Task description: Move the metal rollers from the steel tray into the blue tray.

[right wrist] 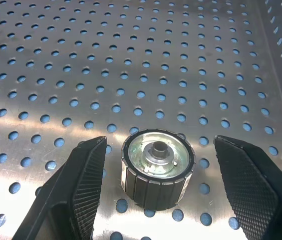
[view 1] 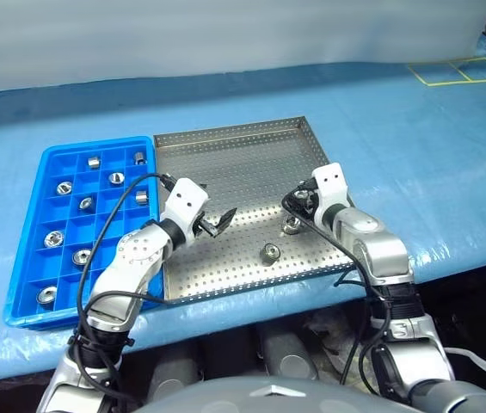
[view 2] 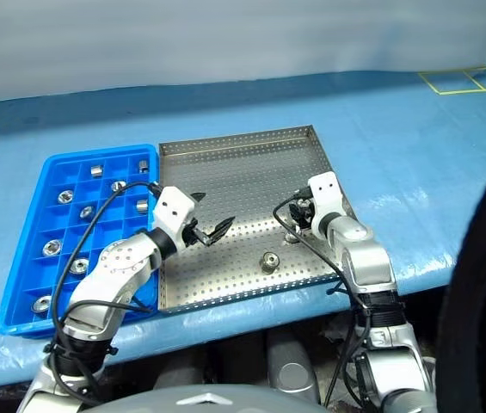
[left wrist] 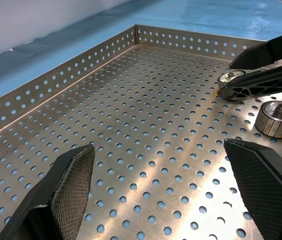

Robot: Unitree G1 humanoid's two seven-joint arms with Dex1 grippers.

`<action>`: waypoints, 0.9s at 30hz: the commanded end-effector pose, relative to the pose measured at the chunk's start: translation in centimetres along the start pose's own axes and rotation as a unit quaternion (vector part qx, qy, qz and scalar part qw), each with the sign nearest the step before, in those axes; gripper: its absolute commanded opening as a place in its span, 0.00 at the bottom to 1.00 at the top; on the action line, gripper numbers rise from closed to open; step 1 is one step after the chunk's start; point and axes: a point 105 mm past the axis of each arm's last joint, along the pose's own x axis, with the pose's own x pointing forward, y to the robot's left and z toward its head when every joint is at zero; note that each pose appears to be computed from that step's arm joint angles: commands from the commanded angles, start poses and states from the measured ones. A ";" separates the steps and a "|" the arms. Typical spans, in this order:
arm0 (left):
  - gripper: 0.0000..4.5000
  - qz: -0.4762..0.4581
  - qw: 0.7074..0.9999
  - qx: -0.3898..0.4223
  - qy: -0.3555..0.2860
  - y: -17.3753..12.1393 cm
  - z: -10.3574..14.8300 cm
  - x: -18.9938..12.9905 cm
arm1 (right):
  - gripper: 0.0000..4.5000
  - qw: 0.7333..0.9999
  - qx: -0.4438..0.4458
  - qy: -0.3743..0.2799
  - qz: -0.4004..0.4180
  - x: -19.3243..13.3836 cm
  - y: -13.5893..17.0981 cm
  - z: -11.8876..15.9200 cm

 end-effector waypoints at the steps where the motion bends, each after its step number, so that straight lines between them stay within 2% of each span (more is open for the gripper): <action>1: 1.00 0.011 0.999 0.018 -0.029 0.4 1.8 -0.6 | 0.68 1.000 0.002 -0.018 -0.014 0.1 -0.7 1.1; 3: 1.00 0.015 0.999 0.019 -0.030 0.6 1.9 -0.7 | 0.54 1.000 0.001 -0.018 -0.015 0.1 -0.6 1.1; 7: 1.00 0.017 0.999 0.021 -0.030 0.8 1.9 -0.8 | 0.54 1.000 0.008 -0.021 -0.016 0.0 -0.7 1.1; 11: 1.00 0.017 0.999 0.022 -0.030 0.8 1.9 -0.8 | 0.38 0.999 0.005 -0.041 -0.031 -0.4 -1.0 1.9; 19: 1.00 0.020 0.998 0.003 -0.058 1.5 3.1 -1.6 | 0.38 0.993 -0.022 -0.118 0.019 -2.3 1.9 6.2; 24: 1.00 0.038 0.994 -0.043 -0.096 3.6 4.6 -4.1 | 0.38 0.972 -0.015 -0.164 0.168 -4.1 8.6 8.5; 27: 1.00 0.073 0.994 -0.021 -0.072 5.7 4.4 -6.4 | 0.38 0.952 -0.013 -0.164 0.259 -5.2 12.8 8.6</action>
